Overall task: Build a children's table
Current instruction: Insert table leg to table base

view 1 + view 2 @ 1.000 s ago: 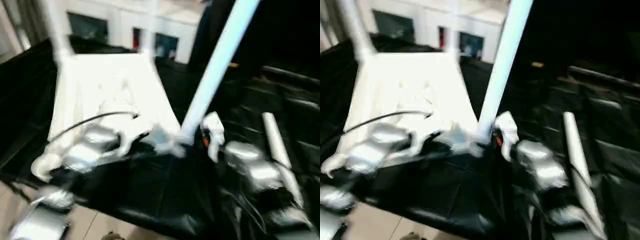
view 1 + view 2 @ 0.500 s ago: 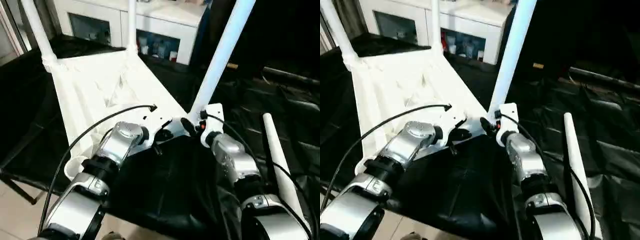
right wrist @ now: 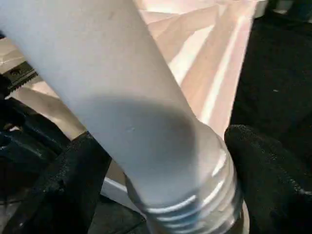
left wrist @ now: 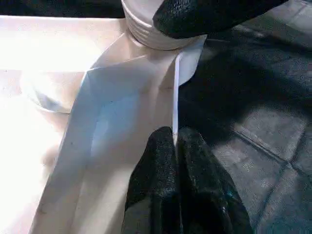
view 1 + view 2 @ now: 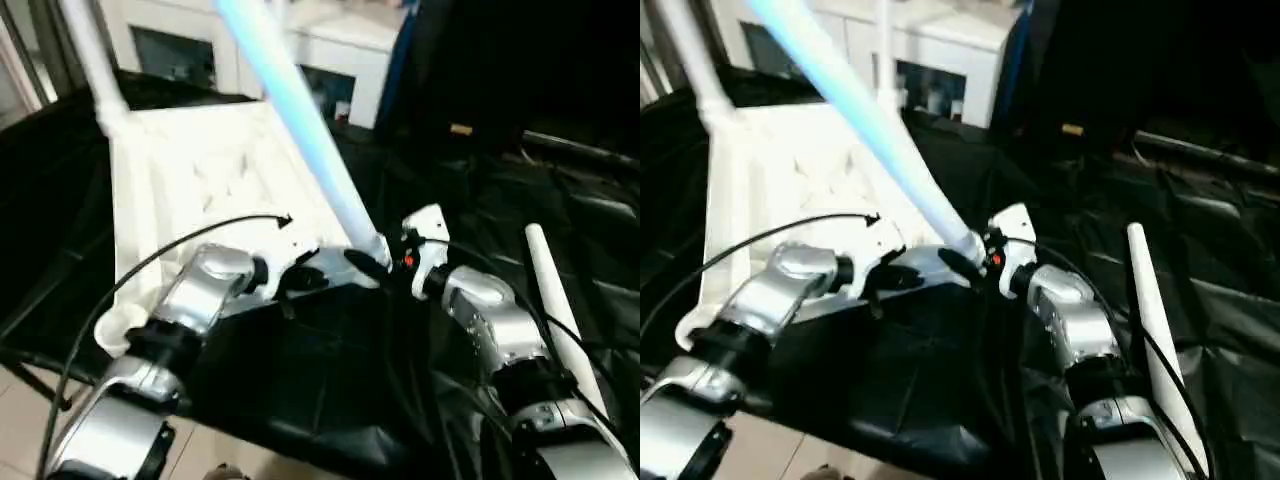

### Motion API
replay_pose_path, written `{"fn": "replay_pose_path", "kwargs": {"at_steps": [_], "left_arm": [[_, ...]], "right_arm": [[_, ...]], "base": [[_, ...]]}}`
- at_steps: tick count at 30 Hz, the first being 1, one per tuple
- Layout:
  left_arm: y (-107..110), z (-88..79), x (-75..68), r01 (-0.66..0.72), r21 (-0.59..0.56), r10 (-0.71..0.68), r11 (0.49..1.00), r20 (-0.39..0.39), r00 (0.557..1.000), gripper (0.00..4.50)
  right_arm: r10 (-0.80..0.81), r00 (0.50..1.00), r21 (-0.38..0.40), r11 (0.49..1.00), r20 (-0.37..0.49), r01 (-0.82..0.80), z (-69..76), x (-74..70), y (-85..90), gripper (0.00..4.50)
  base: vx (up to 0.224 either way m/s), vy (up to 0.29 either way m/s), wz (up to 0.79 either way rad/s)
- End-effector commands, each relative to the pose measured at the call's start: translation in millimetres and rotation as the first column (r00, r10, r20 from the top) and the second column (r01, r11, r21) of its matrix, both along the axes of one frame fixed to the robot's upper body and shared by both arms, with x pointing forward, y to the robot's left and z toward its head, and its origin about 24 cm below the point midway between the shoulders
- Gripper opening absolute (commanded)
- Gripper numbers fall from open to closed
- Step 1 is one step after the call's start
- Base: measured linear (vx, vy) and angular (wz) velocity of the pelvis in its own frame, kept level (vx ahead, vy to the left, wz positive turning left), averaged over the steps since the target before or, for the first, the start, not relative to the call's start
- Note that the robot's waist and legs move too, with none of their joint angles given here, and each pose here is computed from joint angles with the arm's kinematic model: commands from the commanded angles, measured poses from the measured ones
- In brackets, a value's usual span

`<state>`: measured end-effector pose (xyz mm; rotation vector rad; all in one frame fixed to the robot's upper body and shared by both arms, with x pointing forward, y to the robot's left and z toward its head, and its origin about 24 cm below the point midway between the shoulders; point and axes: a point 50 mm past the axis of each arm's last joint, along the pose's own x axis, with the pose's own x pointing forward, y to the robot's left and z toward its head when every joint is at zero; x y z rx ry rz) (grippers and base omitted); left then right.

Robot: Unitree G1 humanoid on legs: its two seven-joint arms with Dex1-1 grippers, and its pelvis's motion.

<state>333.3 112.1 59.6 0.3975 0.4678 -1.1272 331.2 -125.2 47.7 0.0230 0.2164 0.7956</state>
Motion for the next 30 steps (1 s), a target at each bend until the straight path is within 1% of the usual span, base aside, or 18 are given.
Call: {"fn": "replay_pose_path", "kwargs": {"at_steps": [1, 4, 6, 9, 12, 13, 14, 15, 21, 24, 30], "left_arm": [[-10, 2.3, -4.2, 0.038, -0.049, -0.039, 0.998, -0.011, 0.999, 0.0], [-10, 3.1, -5.1, 0.041, -0.056, -0.042, 0.998, -0.013, 0.999, 0.0], [-10, 3.6, -5.0, 0.042, -0.055, -0.043, 0.998, -0.012, 0.999, 0.0], [-10, 5.0, -4.6, 0.046, -0.053, -0.047, 0.997, -0.009, 0.999, 0.0], [-8, 5.3, -3.8, 0.042, -0.048, -0.042, 0.998, -0.004, 0.999, 0.0], [-7, 5.4, -3.9, 0.043, -0.045, -0.044, 0.998, -0.003, 0.999, 0.0], [-7, 5.4, -4.1, 0.045, -0.044, -0.045, 0.998, -0.003, 0.999, 0.0], [-6, 5.4, -4.4, 0.047, -0.043, -0.047, 0.998, -0.003, 0.999, 0.0], [-3, 3.3, -5.3, 0.054, -0.028, -0.054, 0.998, 0.002, 0.999, 0.0], [-2, 3.4, -5.7, 0.054, -0.03, -0.054, 0.998, 0.008, 0.999, 0.0], [-1, 3.3, -4.3, 0.045, -0.023, -0.045, 0.999, 0.031, 0.999, 0.0]], "right_arm": [[0.027, 0.999, -0.008, 1.0, -0.028, -0.027, -7.2, -5.4, 4.9, 3.95], [0.051, 0.998, 0.014, 0.999, -0.041, -0.05, -8.8, -8.1, 12.5, 3.95], [0.055, 0.998, 0.014, 0.998, -0.041, -0.054, -9.5, -8.5, 13.7, 3.69], [0.054, 0.998, 0.013, 0.998, -0.039, -0.054, -9.7, -8.6, 13.3, 3.59], [0.05, 0.998, 0.014, 0.999, -0.036, -0.05, -9.9, -9.0, 9.9, 3.28], [0.047, 0.998, 0.015, 0.999, -0.036, -0.047, -10.1, -9.4, 8.0, 3.28], [0.045, 0.998, 0.015, 0.999, -0.036, -0.045, -10.3, -9.5, 7.0, 3.09], [0.042, 0.998, 0.014, 0.999, -0.038, -0.042, -10.9, -9.8, 5.4, 3.0], [0.036, 0.998, 0.016, 0.999, -0.045, -0.035, -14.7, -12.7, 0.5, 2.78], [0.032, 0.998, 0.011, 0.999, -0.048, -0.032, -19.4, -15.8, -2.2, 2.75], [0.024, 0.998, 0.019, 1.0, -0.056, -0.023, -22.8, -18.3, -2.7, 2.72]], "base": [[0.0, 0.0, 0.0], [0.0, 0.0, 0.0], [0.0, 0.0, 0.0], [0.0, 0.0, 0.0], [0.0, 0.0, 0.0], [0.0, 0.0, 0.0], [0.0, 0.0, 0.0], [0.0, 0.0, 0.0], [0.0, 0.0, 0.0], [0.0, 0.0, 0.0], [0.0, 0.0, 0.0]]}}
